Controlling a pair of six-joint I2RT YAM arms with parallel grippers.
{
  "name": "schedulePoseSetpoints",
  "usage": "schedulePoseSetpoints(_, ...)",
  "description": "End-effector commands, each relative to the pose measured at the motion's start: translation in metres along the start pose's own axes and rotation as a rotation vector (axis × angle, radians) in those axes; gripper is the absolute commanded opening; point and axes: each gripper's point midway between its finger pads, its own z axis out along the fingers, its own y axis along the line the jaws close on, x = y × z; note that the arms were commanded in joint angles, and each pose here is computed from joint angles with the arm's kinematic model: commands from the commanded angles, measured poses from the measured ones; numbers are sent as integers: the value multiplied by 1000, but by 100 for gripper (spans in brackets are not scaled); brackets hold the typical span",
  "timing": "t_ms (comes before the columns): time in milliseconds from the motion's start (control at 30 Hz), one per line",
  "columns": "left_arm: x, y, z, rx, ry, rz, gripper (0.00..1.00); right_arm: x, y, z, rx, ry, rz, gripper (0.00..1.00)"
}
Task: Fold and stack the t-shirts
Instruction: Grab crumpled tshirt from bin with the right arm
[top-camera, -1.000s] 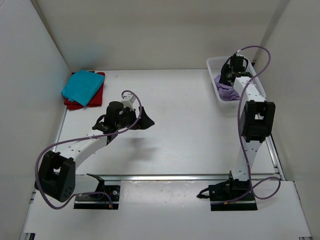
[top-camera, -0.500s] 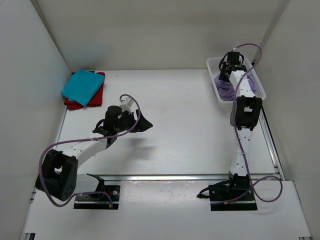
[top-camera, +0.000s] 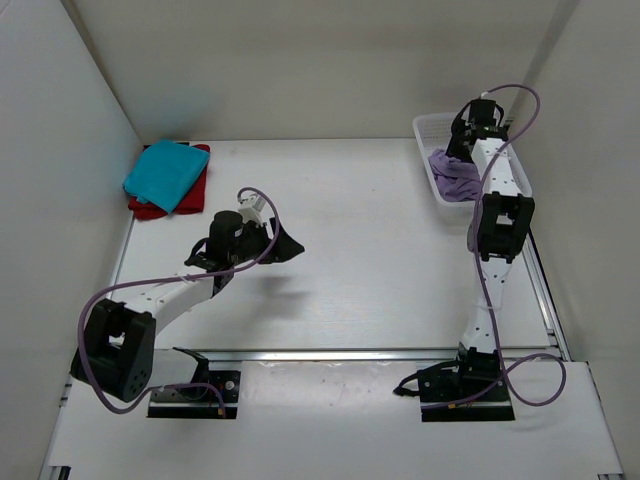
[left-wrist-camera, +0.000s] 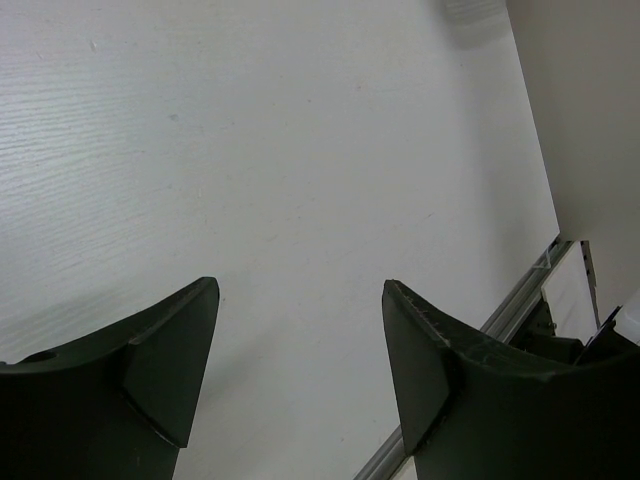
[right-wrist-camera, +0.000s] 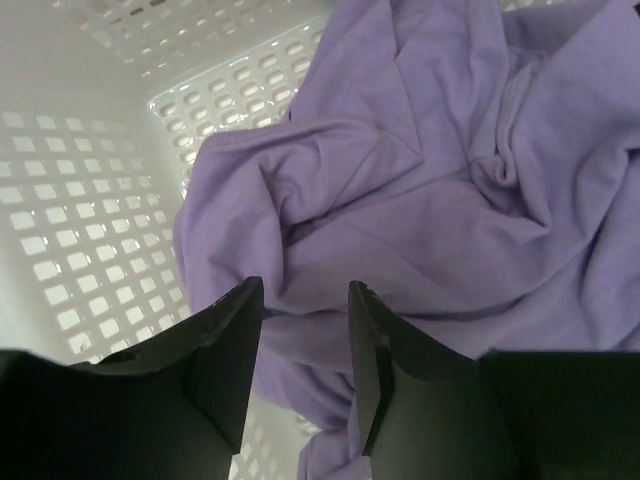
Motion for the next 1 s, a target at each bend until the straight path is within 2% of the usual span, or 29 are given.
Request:
schedulePoseSetpoints(0,-12,-10,-5,30,-49,18,77,-25,5,-33,-33,-60,-28,38)
schedulePoseSetpoints(267,-13,-4,-8,18,-55,14,77,18,11,4,-76,49,-47,34)
schedulePoseSetpoints(300,-13,-4,-7,20,-56,11,78,10,13,1,-71,27,-42,32)
schedulePoseSetpoints(333,-14,-4,-6,20,-54,14,77,7,13,2,-63,21,-43,23)
schedulePoseSetpoints(400,-9,-4,-3,19,-39,15,76,0,6,2,-9,-3,-37,0)
schedulePoseSetpoints(467,-10,-2,-3,14,-45,9,76,-12,3,-5,-9,-30,-17,0)
schedulePoseSetpoints(533,-9,0,-2,16,-39,11,75,-18,8,-8,-22,-48,-18,11)
schedulePoseSetpoints(567,-12,-1,-3,19,-51,10,75,-23,7,-12,-18,-61,-38,27)
schedulePoseSetpoints(600,-9,-1,-2,18,-42,-3,74,-22,7,-14,-19,-58,-42,35)
schedulePoseSetpoints(667,-10,-2,-1,21,-47,3,75,-14,12,-11,-38,-37,-55,38)
schedulePoseSetpoints(867,-9,2,-1,11,-45,4,74,14,-2,11,-26,42,-34,31)
schedulePoseSetpoints(900,-11,1,-1,16,-49,-3,74,14,0,13,-28,41,-28,28)
schedulePoseSetpoints(933,-11,1,-1,13,-50,-2,75,14,-3,14,-25,42,-30,17)
schedulePoseSetpoints(967,-10,3,-1,7,-49,-4,74,13,-1,15,-25,37,-25,11)
